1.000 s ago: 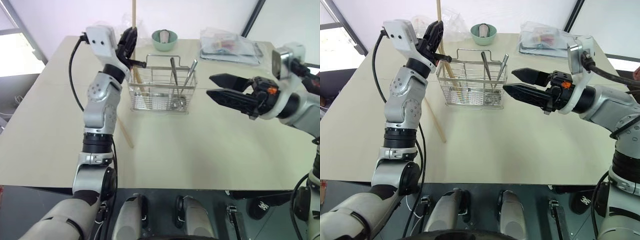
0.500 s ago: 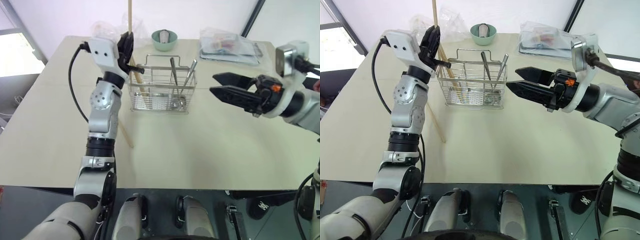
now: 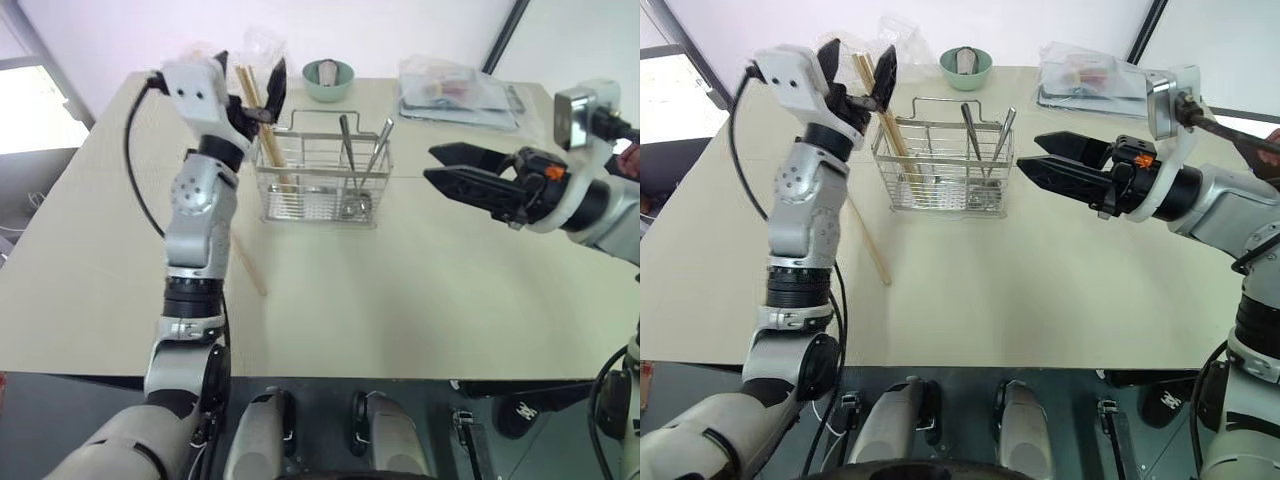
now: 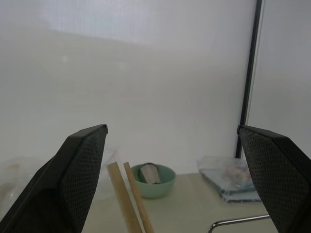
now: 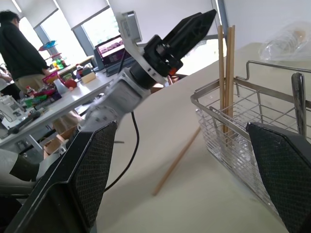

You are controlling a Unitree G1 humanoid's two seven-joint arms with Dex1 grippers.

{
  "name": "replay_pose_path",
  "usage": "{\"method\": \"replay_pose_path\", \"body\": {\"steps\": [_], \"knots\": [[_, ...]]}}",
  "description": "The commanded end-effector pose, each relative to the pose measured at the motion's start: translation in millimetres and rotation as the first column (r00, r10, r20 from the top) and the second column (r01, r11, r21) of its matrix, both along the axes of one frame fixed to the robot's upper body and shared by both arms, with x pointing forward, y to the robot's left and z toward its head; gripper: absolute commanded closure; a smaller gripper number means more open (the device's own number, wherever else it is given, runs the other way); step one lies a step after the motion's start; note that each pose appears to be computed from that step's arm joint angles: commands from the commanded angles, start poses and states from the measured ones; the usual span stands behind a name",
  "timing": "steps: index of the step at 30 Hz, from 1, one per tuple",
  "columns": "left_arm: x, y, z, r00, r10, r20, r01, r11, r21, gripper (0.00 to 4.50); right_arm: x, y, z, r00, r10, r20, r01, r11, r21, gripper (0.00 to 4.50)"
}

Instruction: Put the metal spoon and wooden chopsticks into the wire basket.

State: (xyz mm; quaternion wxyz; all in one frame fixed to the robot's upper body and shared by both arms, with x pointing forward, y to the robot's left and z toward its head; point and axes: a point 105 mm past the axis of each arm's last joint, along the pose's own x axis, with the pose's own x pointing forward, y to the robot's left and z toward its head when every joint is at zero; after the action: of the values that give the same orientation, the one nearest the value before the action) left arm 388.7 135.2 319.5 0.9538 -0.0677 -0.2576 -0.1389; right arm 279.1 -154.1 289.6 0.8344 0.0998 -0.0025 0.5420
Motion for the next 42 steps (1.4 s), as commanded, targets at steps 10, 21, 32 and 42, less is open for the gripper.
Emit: {"method": "replay_pose_path", "body": {"steps": [10,21,32,42], "knots": [[-14.5,76.7,-79.3,0.602,0.324,-0.729,-0.401,0.913,0.075,0.04,4.5,3.6,-3.9,0.997,0.022,0.07,-0.021,1.0,-0.01,0.1],[1.5,50.0,-157.8,0.312,0.183,-0.932,-0.357,0.932,0.064,0.04,5.1,13.3,-6.3,0.996,0.044,0.079,-0.046,0.999,0.017,0.1],[31.0,36.8,-184.0,0.192,0.136,-0.972,-0.332,0.941,0.066,0.83,-3.1,12.5,-11.5,0.997,0.005,0.072,-0.008,0.999,0.044,0.1],[40.2,49.3,-171.1,0.268,0.186,-0.945,-0.393,0.917,0.069,4.46,-4.3,10.1,-11.0,0.997,-0.011,0.071,0.007,0.999,0.053,0.1]]}}
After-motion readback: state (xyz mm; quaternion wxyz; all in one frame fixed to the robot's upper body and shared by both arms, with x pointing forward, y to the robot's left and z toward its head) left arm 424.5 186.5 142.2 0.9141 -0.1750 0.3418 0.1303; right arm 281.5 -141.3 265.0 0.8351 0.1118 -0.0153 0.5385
